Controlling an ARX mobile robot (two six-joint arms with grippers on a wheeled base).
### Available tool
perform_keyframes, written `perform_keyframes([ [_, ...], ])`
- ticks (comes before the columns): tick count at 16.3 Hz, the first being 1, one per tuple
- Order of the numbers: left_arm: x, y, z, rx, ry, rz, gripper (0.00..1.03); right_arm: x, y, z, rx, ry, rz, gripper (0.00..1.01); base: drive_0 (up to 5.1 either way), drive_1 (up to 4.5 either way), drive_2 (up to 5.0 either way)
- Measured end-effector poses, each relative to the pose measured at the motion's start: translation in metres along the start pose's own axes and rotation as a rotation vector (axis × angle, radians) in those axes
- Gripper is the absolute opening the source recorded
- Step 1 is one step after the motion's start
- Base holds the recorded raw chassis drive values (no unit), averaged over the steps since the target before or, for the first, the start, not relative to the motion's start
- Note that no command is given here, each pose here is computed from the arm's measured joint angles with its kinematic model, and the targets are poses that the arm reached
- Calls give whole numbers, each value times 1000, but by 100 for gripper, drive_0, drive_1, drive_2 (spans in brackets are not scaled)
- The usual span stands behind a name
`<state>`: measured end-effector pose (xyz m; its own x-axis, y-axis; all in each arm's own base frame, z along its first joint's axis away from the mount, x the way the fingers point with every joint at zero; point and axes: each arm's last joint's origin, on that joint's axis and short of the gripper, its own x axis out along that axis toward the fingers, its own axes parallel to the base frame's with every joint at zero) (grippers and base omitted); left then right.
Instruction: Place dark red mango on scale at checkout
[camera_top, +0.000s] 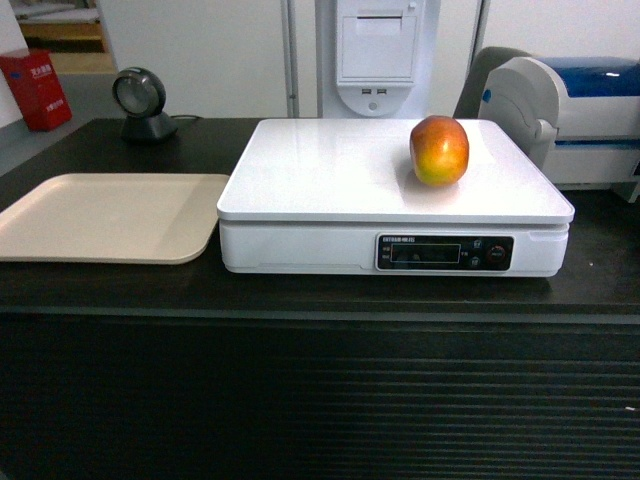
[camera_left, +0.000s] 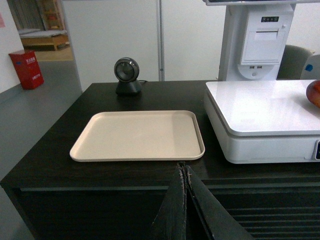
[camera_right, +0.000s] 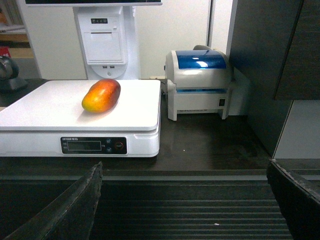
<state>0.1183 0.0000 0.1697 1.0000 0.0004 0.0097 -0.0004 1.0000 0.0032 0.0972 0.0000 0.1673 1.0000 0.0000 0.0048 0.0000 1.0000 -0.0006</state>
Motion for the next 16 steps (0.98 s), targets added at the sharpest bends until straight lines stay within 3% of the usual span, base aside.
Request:
perform_keyframes([
  [10,-10,0,0,0,-1,0,2,0,0,0,0,0,0,98,0,0,0],
  [12,-19,0,-6,0,47,-1,2,0,0,0,0,0,0,98,0,0,0],
  [13,-21,0,0,0,-10,0,2,0,0,0,0,1,0,98,0,0,0],
  [16,-21,0,-3,0,10,0,2,0,0,0,0,0,0,98,0,0,0],
])
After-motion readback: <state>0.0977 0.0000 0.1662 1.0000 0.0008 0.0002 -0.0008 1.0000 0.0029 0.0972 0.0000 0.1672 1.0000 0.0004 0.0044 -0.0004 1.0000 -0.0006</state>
